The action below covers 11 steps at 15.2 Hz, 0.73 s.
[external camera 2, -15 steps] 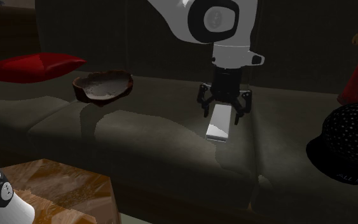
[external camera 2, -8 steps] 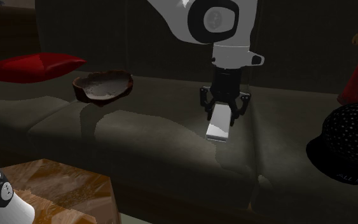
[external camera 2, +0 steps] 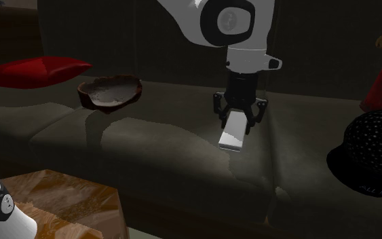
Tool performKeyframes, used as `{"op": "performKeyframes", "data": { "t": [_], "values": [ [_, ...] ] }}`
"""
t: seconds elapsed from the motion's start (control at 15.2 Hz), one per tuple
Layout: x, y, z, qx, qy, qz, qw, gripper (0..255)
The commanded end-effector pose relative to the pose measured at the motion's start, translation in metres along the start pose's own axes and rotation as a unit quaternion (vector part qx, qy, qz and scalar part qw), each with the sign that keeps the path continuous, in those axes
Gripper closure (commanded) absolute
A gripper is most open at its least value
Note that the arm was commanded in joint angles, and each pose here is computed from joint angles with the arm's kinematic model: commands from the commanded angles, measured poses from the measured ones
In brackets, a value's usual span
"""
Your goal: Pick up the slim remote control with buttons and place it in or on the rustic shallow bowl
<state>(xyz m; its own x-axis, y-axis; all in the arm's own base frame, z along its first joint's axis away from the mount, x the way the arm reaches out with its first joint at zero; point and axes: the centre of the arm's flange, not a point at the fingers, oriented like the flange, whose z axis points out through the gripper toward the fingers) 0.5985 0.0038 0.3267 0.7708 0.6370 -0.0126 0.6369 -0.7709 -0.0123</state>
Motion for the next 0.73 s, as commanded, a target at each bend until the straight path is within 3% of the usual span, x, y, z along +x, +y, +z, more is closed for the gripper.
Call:
{"op": "performKeyframes", "data": {
  "t": [0.0, 0.66],
  "values": [
    [0.000, 0.000, 0.001, 0.001, -0.001, 0.000, 1.0000, 255],
    [-0.001, -0.001, -0.052, 0.001, -0.001, 0.000, 1.0000, 255]
  ]
}}
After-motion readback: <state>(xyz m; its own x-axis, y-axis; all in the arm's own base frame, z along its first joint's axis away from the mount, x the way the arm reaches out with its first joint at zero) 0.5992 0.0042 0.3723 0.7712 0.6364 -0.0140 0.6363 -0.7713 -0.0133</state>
